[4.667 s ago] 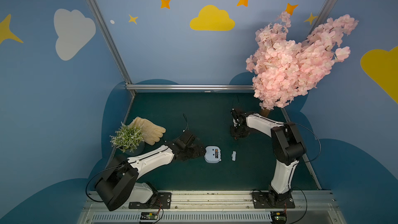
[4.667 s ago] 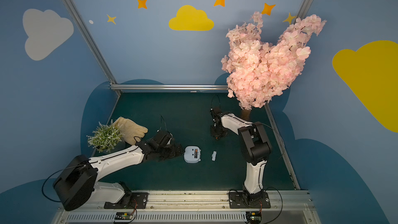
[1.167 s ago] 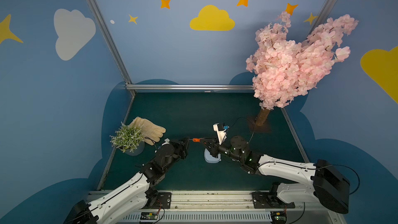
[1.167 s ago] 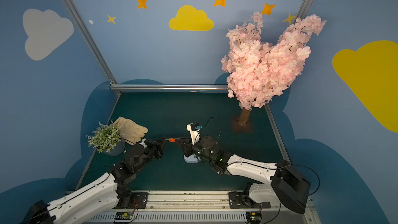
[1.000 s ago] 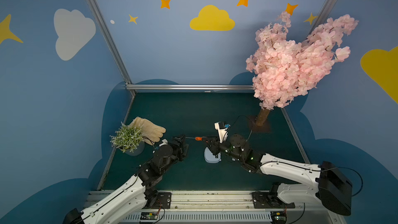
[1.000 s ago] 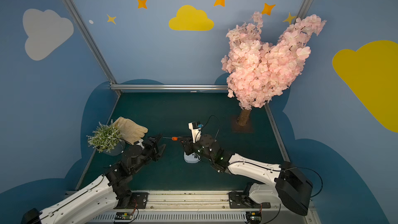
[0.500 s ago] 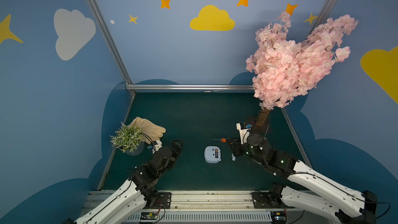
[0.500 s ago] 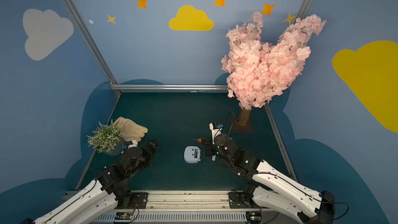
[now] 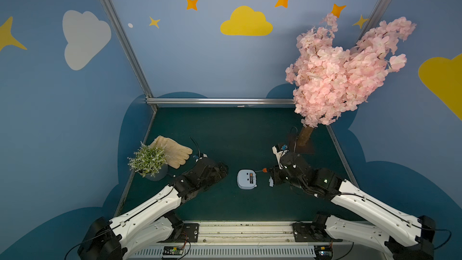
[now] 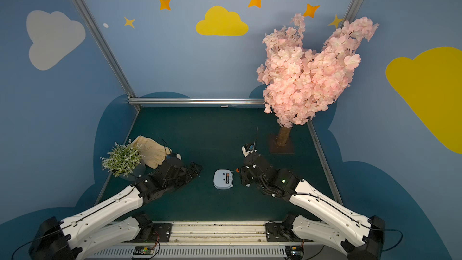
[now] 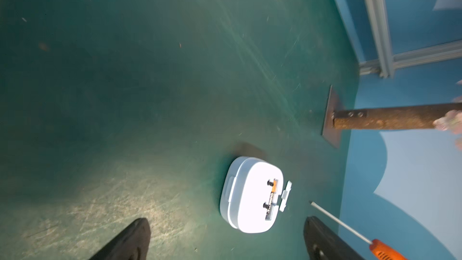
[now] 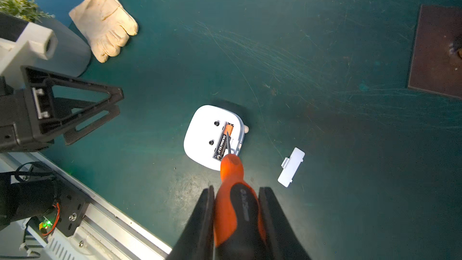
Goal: Remove the battery from the alarm
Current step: Release the battery from the alarm.
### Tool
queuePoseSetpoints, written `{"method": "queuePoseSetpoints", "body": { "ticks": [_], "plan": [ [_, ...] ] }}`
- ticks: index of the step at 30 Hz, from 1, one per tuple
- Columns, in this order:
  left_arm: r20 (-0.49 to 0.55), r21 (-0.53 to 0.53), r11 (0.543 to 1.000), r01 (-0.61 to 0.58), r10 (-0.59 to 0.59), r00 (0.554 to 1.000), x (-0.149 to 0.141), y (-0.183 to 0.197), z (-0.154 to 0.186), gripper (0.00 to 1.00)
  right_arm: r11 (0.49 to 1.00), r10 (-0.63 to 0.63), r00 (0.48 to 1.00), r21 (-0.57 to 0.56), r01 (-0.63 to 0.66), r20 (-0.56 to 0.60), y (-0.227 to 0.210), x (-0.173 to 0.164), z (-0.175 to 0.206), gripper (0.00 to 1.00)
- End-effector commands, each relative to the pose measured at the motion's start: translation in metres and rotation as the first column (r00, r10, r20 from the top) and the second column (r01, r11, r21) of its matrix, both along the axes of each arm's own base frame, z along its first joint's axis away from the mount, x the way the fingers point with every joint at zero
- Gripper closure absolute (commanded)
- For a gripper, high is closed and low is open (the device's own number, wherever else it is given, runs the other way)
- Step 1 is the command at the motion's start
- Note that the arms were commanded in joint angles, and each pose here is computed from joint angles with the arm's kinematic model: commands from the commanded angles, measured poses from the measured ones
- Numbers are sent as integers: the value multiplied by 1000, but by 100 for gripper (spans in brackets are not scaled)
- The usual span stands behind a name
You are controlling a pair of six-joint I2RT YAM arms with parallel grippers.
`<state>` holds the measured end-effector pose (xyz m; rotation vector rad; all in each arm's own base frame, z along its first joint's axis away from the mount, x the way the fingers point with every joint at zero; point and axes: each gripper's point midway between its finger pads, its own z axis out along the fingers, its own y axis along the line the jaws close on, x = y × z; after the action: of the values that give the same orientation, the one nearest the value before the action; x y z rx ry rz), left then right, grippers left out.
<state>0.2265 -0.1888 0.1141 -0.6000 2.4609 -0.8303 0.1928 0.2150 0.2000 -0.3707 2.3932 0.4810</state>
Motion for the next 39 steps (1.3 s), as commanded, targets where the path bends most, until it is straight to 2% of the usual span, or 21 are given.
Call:
{"method": "queuePoseSetpoints", "body": {
  "ticks": [1, 7, 10, 17, 25, 32, 39],
  "plan": [
    [13, -17, 997, 75, -75, 997, 0, -13, 4, 3, 996, -73, 994, -55, 68, -84, -8, -2, -5, 100],
    [-24, -12, 989, 148, -149, 989, -1, -30, -5, 10, 985, -151, 971, -113, 132, -184, -3, -3, -12, 100],
    [-39, -12, 986, 165, -165, 985, -2, -37, -12, 13, 986, -146, 967, -113, 125, -208, 4, -4, -14, 100],
    [-29, -15, 976, 218, -219, 975, -2, -62, -13, 28, 988, -138, 963, -101, 118, -231, 19, -3, -20, 100],
    [-76, 27, 966, 259, -256, 964, -3, -83, -30, 43, 987, -136, 965, -117, 112, -225, 30, 2, -23, 100],
    [-104, 53, 962, 266, -260, 960, 1, -89, -44, 49, 985, -133, 965, -138, 104, -226, 37, 6, -27, 100],
    [-138, 80, 959, 274, -261, 955, 6, -95, -61, 49, 966, -156, 964, -237, 102, -218, 36, 6, -43, 100]
  ]
}}
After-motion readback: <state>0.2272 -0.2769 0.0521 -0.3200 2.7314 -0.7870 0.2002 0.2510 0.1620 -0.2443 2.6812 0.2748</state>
